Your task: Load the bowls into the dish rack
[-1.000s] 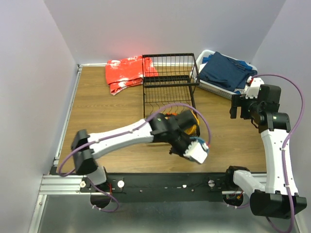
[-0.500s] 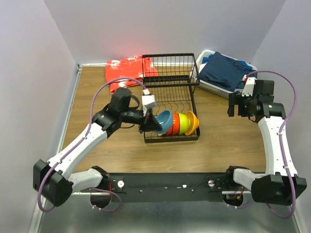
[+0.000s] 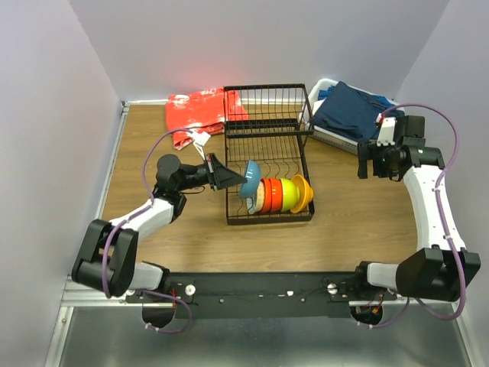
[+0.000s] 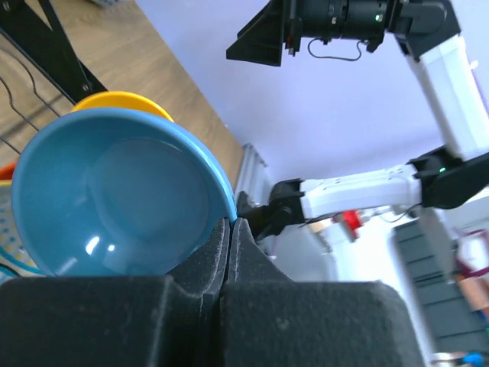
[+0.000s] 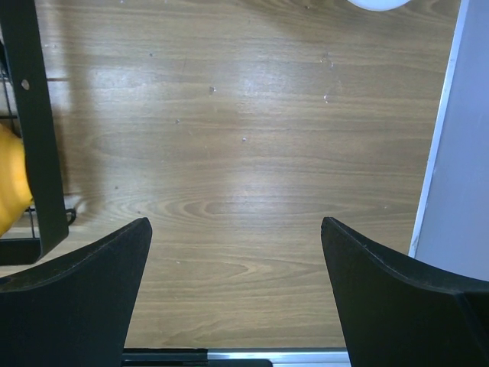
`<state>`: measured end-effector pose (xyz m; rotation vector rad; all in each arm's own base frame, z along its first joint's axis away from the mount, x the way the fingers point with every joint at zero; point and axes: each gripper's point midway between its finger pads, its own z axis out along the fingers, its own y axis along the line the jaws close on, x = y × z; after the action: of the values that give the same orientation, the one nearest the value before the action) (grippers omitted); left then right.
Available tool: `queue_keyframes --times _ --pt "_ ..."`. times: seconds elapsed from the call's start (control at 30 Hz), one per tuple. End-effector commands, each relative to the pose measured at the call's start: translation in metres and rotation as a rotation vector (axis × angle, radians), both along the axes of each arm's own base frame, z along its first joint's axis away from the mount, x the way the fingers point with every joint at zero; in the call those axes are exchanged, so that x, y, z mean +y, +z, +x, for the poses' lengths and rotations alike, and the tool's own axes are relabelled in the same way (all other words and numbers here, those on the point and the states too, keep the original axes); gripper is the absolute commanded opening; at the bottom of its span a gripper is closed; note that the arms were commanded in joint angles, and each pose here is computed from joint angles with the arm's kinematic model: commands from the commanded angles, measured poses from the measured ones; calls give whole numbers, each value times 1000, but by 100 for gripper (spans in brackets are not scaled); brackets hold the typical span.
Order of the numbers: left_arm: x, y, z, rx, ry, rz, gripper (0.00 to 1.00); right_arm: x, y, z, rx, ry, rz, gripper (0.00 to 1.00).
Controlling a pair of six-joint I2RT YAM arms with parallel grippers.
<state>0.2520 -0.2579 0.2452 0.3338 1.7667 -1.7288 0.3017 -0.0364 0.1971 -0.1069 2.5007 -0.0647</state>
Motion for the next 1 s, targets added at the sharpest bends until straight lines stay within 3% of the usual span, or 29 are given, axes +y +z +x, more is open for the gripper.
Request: queue_keyframes --times 0.0,0.6,0.97 --pt "9 17 10 19 52 -132 0 -8 5 3 8 -4 -34 100" --pt "21 -57 46 326 155 -138 0 -11 -5 -4 60 2 -55 100" --pt "20 -64 49 415 134 -201 0 -17 -15 -3 110 -4 -82 100"
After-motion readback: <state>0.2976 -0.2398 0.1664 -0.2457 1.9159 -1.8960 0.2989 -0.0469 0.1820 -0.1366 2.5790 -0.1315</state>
